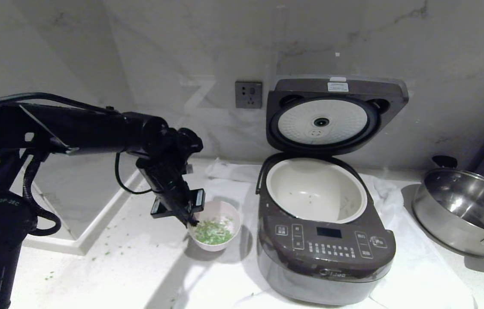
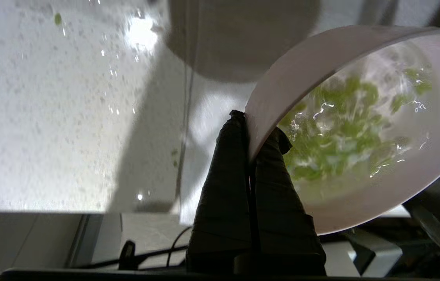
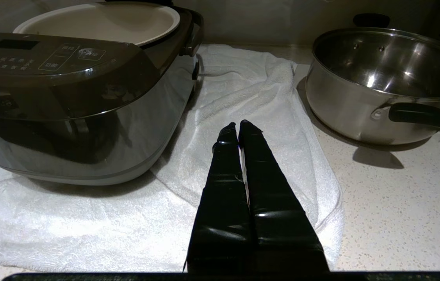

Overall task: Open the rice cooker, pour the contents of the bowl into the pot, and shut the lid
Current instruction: Fill a bowl with water from the tap

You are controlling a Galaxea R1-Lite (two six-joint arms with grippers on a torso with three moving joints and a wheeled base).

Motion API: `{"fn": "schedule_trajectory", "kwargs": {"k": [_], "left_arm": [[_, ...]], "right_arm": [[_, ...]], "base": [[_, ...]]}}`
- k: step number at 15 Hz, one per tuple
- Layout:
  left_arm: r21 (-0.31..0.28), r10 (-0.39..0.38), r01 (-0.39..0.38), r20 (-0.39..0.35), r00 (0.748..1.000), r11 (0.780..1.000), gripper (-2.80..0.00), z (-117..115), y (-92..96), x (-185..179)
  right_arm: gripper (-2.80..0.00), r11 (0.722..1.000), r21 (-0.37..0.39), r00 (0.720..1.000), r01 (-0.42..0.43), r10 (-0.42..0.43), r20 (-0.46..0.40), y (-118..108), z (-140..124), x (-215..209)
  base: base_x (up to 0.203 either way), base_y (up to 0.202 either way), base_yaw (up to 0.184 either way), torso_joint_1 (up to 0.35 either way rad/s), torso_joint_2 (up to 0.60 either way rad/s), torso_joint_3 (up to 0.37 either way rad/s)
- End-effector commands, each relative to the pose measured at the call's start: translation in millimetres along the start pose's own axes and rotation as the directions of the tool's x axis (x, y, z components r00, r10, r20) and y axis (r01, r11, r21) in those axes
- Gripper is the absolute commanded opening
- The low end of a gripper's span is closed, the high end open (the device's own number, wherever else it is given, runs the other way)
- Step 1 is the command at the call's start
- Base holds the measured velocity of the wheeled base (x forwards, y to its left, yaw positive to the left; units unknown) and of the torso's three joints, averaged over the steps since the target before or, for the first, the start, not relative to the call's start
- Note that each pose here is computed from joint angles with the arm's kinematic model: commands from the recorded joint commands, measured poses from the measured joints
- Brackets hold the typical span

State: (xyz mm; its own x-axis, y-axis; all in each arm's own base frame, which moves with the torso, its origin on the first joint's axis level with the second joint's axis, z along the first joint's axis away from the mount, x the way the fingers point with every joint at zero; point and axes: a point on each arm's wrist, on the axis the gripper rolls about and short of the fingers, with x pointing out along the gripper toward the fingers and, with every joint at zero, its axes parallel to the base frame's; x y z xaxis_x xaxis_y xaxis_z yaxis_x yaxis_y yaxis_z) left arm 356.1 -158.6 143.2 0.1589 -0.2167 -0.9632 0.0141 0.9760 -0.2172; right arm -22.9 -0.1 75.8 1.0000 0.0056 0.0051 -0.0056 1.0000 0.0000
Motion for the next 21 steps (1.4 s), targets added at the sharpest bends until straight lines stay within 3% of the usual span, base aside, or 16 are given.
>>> {"fn": "schedule_trajectory", "kwargs": {"k": [1, 8, 13, 21], "left_arm": [[-0.026, 0.015, -0.015, -0.03, 0.999, 1.0, -2.8, 7, 11.8, 40], [-0.059, 0.022, -0.025, -0.052, 0.998, 0.998, -2.8, 19, 27.5, 87], [-0.051, -0.048, 0.047, -0.011, 0.999, 0.998, -2.8, 19, 22.6, 61], [-0.049, -0.051, 0.052, 0.015, 0.999, 0.997, -2.8, 20, 23.1, 51]], "right_arm": [[-2.8, 1.0, 0.0, 1.0, -0.001, 0.001, -0.002, 0, 0, 0], [-2.8, 1.0, 0.0, 1.0, -0.001, 0.001, -0.002, 0, 0, 0], [-2.8, 1.0, 0.0, 1.0, -0.001, 0.001, -0.002, 0, 0, 0], [-2.8, 1.0, 0.0, 1.0, -0.001, 0.001, -0.002, 0, 0, 0]], "base": [[0.0, 0.0, 0.0, 0.0, 0.0, 0.0], [0.0, 0.0, 0.0, 0.0, 0.0, 0.0], [0.0, 0.0, 0.0, 0.0, 0.0, 0.0], [0.0, 0.0, 0.0, 0.0, 0.0, 0.0]]}}
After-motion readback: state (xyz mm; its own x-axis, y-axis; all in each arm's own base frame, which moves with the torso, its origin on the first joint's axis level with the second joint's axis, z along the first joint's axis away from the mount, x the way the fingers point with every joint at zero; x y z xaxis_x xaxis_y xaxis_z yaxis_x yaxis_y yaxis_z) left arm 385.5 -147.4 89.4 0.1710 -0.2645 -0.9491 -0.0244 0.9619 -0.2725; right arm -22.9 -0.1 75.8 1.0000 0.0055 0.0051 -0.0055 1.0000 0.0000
